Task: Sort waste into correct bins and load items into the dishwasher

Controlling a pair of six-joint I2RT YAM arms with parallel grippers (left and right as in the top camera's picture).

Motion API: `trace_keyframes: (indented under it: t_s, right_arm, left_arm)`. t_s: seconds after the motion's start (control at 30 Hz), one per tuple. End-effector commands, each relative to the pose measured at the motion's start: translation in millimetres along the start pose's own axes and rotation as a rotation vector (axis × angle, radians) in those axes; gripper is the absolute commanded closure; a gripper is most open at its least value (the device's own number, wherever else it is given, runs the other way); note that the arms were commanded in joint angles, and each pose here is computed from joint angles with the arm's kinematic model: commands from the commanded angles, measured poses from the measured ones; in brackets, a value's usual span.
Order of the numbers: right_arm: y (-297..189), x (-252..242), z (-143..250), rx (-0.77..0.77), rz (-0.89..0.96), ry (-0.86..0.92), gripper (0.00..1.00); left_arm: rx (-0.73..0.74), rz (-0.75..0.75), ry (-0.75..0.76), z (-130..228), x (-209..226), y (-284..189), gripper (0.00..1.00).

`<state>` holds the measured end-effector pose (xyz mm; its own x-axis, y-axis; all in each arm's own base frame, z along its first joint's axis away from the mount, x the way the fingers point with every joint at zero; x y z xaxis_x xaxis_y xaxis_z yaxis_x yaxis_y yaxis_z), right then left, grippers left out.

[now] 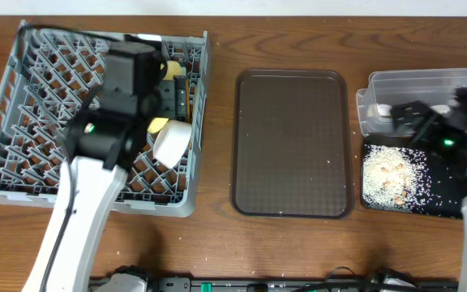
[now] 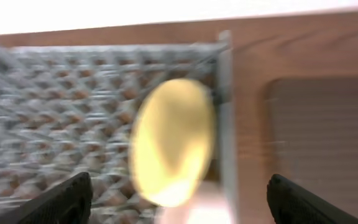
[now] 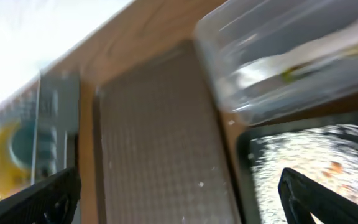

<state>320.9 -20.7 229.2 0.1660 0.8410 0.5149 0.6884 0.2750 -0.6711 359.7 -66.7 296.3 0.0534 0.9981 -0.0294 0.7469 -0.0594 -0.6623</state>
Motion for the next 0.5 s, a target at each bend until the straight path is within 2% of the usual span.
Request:
trace_keyframes:
  t_s: [0.0,0.27,0.47]
  right_arm:
    - [11,32,14,0.037,-0.019,-0.171,0.01]
    - [29,92,37,0.025,-0.047,-0.393,0.01]
    - [30,122,40,-0.007,-0.124,-0.456,0.01]
  left_arm:
    - [0.016,0.159,-0.100,4,-23,-15,0.08]
    - [0.042,0.150,-0.099,15,-19,-29,0.08]
    - [0.053,0.148,-0.098,17,-19,-27,0.07]
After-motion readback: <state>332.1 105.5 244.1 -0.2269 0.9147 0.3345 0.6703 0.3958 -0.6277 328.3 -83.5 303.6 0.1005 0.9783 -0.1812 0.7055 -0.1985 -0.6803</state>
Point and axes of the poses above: each gripper's point midway between its finger pads, its own y axis out along the fingers, its own x axis along the line the jaws close on, z = x × y, the point moved 1 cm from there along -y, back along the fingers, and after that the axes turned 1 degree about -y, right-handed, at the moved point
